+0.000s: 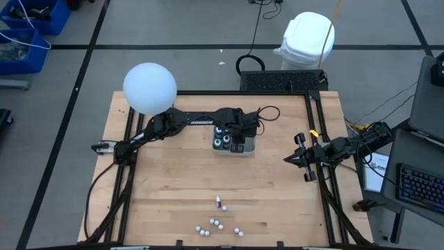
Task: Pick & Place food coloring
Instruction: Put the top small orange food coloring bottle into the gray bin, then put the top small blue food coloring bottle into the gray bin
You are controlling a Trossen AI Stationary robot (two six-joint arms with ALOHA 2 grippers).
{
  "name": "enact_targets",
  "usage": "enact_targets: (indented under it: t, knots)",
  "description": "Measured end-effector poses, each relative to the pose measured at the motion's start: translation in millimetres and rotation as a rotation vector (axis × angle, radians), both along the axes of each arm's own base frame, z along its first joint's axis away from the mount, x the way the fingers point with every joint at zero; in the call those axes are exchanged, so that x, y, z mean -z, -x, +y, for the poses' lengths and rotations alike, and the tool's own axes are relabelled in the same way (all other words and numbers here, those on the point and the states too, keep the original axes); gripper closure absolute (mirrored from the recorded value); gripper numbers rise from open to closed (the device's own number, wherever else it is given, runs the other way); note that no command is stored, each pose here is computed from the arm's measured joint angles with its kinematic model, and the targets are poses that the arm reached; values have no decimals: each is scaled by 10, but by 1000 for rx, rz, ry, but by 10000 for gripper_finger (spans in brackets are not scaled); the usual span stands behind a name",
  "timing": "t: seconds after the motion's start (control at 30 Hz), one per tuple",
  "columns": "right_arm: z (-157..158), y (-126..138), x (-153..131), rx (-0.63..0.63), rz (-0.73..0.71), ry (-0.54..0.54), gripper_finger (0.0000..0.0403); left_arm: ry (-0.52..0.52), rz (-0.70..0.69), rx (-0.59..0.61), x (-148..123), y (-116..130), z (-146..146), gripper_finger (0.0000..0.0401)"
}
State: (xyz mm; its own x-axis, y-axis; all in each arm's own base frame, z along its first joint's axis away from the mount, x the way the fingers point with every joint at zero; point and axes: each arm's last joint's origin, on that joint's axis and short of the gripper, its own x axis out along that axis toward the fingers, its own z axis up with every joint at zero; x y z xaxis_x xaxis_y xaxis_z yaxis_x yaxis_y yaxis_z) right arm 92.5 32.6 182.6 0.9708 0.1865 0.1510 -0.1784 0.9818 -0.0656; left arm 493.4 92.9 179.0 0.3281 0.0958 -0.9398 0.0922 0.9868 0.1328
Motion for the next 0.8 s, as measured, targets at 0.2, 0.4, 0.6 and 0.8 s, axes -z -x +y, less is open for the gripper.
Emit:
enact_targets:
  t: [0.2, 0.4, 0.6, 0.8]
  knots:
    - [0, 0, 0, 0, 0, 0, 403, -23, -10, -1, -30, -4, 5, 288]
    - [0, 1, -3, -1, -3, -3, 403, -68, -42, -11, -435, 3, -10, 288]
    - [0, 0, 0, -2, 1, -6, 403, -107, -70, 9, -850, 108, -98, 288]
    - [1, -1, 3, -2, 4, -4, 403, -111, -89, 76, -1428, 453, -232, 288]
